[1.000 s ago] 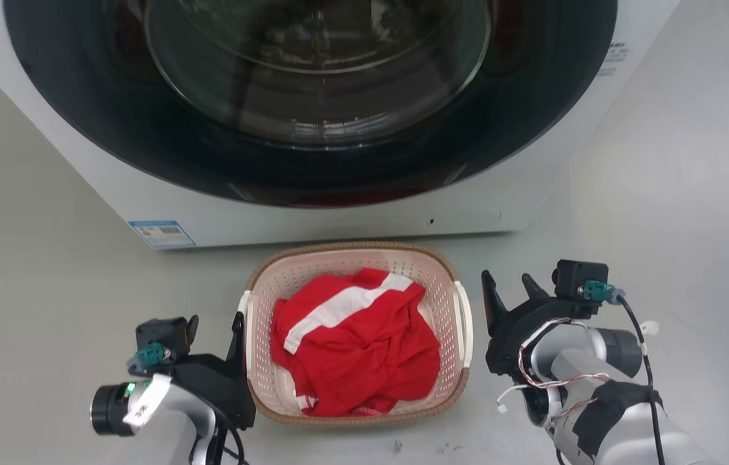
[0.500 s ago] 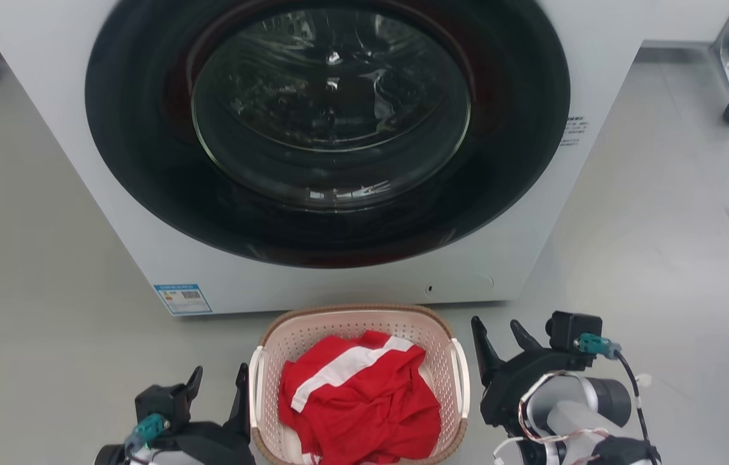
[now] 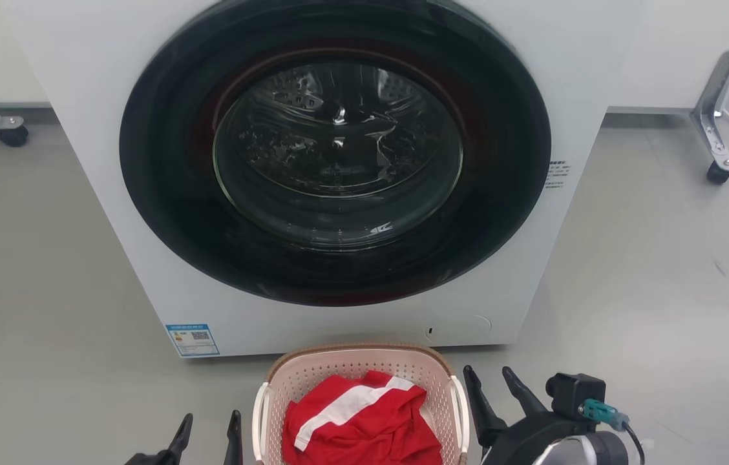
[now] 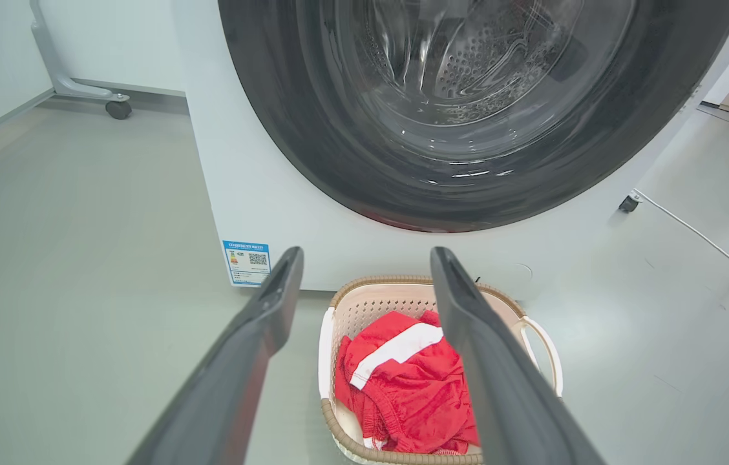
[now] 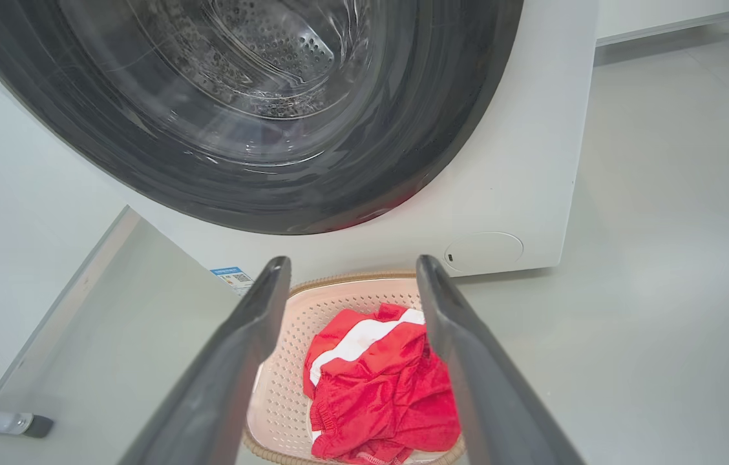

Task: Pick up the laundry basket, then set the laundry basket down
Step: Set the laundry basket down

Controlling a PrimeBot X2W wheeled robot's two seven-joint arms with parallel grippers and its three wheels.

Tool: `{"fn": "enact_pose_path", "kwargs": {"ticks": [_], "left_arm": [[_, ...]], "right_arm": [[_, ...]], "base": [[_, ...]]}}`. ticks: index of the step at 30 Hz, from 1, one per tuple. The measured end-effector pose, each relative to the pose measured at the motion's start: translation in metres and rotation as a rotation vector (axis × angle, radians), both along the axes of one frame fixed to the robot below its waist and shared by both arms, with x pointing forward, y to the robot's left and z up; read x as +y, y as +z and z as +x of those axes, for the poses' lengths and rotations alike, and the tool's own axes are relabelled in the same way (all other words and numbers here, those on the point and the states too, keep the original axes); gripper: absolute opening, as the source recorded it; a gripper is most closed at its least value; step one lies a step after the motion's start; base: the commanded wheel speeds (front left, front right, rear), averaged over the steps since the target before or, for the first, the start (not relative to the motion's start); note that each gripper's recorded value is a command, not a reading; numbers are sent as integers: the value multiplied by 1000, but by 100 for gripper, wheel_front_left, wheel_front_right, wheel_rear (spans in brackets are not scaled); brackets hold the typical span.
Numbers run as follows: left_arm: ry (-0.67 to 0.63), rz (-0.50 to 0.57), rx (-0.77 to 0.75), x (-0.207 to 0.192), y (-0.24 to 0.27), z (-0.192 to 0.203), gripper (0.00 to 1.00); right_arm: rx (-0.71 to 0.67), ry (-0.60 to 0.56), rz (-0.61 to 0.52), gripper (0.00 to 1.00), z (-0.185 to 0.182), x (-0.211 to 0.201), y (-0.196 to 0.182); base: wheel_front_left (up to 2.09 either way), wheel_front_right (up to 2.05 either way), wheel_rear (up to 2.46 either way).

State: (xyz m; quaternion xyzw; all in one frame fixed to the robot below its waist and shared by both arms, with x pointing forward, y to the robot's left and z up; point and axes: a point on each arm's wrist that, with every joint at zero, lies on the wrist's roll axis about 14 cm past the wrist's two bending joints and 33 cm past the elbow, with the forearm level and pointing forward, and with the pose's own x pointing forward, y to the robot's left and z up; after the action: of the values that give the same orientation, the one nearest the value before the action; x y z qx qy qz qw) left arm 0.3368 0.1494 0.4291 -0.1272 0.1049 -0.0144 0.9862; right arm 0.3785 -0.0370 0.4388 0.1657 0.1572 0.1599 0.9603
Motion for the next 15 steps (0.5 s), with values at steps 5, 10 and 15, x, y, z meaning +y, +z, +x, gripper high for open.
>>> {"fn": "enact_pose_path", "kwargs": {"ticks": [5, 10, 15], "left_arm": [[13, -8, -51, 2, 14, -6, 100], [26, -12, -93, 4, 27, -11, 100], [37, 4, -121, 8, 35, -16, 100]], "right_arm": [[-66, 4, 29, 100, -9, 2, 17], [-124, 1, 31, 100, -16, -2, 28], [-164, -40, 23, 100, -21, -15, 35]], "base": [[0, 0, 0], [0, 0, 0], [0, 0, 0]]}}
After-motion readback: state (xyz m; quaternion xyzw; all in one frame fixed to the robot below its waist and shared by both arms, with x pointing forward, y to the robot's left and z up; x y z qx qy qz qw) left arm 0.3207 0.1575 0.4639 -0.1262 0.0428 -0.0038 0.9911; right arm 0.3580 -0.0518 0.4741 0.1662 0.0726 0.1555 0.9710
